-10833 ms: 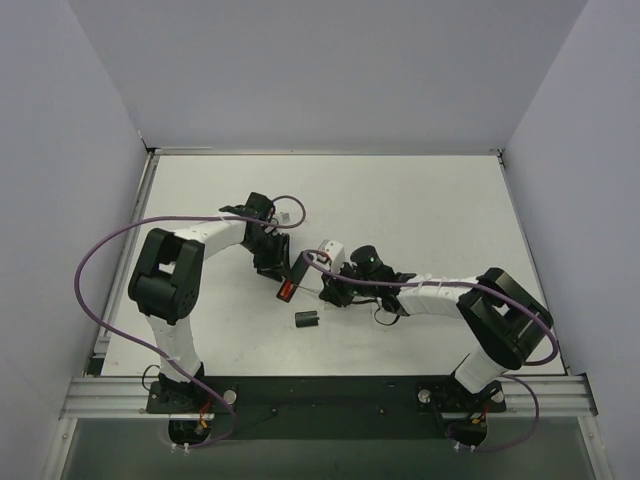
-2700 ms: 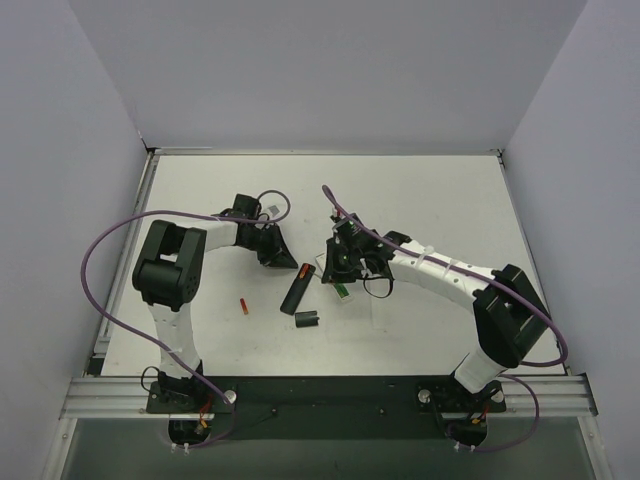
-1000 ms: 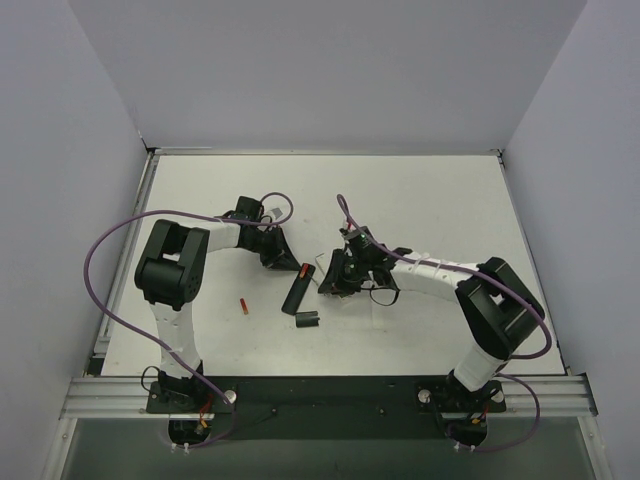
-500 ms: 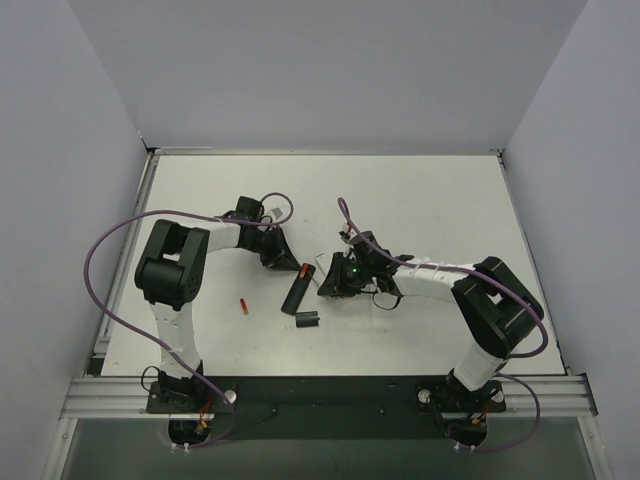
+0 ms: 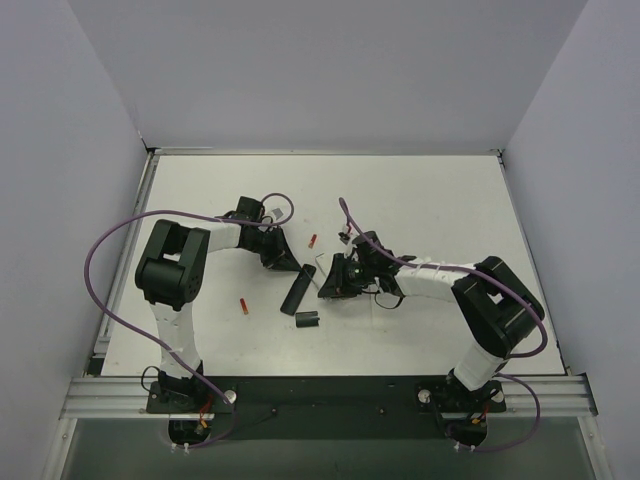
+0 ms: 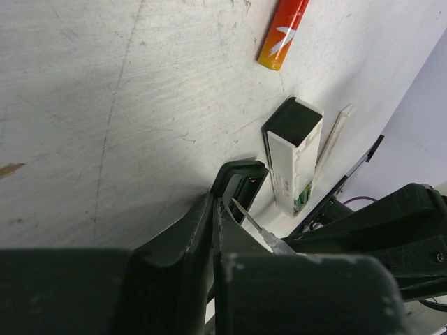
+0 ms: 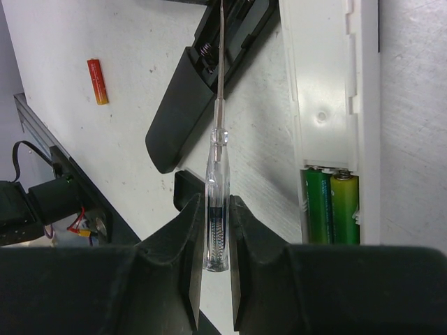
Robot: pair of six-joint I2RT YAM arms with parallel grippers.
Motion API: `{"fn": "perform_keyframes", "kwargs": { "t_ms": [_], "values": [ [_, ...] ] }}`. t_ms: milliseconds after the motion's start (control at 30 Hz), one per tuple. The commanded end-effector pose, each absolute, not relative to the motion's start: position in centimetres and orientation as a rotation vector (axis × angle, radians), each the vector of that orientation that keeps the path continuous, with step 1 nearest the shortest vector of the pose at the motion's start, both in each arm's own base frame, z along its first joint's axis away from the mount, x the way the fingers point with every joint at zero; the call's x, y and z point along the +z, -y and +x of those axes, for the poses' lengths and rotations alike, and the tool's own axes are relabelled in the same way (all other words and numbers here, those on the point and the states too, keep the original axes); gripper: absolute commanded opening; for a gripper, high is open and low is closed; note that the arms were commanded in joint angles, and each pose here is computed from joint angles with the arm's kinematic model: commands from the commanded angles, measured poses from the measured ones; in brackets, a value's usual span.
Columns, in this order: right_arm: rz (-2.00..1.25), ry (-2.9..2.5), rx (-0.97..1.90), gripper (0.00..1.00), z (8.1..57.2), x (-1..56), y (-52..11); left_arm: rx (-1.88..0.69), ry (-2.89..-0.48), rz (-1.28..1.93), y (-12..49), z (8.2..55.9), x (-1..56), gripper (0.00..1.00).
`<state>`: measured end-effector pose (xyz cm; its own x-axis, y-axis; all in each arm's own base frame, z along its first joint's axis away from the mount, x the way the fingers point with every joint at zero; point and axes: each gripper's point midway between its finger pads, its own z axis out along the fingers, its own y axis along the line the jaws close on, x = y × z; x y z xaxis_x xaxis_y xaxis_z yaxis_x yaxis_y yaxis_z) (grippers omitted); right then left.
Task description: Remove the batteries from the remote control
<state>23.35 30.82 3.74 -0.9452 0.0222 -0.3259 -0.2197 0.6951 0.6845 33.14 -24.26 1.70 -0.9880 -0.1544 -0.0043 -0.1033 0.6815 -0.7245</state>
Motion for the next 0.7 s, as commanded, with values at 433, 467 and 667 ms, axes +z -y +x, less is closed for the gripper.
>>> {"fn": "perform_keyframes", "kwargs": {
  "t_ms": [433,467,667],
  "values": [
    [-0.205,-2.501,0.932,0.00,25.8,10.7,-28.7,-1.198,-2.676,-0.096,24.9,35.2,8.9,0.30],
    [-0.216,-2.498,0.903,0.00,25.8,10.9,-28.3,-1.194,-2.669,-0.089,25.0,35.2,9.2,0.31],
    [-0.372,-2.614,0.654,0.00,23.0,10.9,-23.6,-1.145,-2.650,-0.010,26.3,34.3,10.6,0.31]
  ]
}}
